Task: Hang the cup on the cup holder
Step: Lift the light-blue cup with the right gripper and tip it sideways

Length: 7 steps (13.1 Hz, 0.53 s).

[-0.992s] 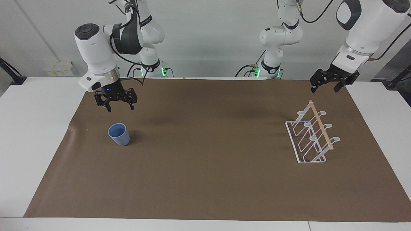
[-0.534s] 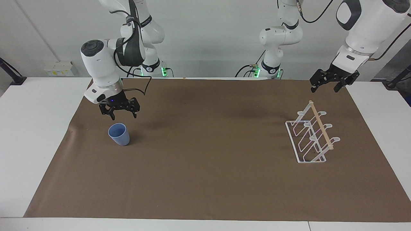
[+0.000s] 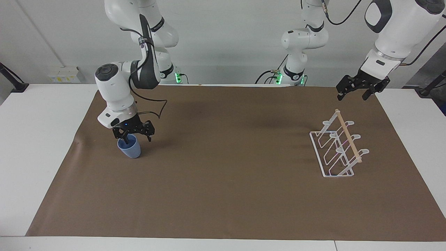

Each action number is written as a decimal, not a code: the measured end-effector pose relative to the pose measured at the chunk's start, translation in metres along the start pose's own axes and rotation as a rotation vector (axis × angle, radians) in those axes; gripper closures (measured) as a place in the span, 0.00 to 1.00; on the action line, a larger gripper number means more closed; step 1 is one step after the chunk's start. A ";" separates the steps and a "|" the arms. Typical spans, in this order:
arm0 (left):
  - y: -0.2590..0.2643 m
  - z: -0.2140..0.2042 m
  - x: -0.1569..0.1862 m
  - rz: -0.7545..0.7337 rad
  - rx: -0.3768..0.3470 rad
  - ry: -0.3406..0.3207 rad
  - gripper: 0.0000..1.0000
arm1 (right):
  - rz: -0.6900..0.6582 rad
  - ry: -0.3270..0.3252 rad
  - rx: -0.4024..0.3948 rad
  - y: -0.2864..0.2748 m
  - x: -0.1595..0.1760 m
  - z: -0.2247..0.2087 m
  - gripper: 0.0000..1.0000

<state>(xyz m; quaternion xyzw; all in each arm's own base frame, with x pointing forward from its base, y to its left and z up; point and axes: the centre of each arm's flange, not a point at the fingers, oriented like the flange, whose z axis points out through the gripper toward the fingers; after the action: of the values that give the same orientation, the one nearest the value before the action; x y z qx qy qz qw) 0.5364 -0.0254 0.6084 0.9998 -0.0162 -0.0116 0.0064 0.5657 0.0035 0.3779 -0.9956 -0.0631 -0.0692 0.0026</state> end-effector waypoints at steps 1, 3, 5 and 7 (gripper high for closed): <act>0.000 0.000 0.000 0.000 0.000 0.000 0.00 | 0.000 0.002 0.000 0.000 -0.003 0.005 0.00; 0.000 0.000 0.000 0.000 0.000 0.000 0.00 | -0.003 0.010 -0.001 -0.001 -0.011 0.019 0.00; 0.000 0.000 0.000 0.000 0.000 0.000 0.00 | -0.031 0.017 -0.002 -0.001 -0.016 0.027 0.00; 0.000 0.000 0.000 0.000 0.000 0.000 0.00 | -0.072 0.020 -0.004 0.001 -0.017 0.028 0.04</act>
<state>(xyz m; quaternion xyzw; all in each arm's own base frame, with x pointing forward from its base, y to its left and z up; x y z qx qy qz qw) 0.5364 -0.0254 0.6084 0.9998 -0.0162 -0.0116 0.0064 0.5532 0.0006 0.3479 -0.9919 -0.0989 -0.0795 -0.0012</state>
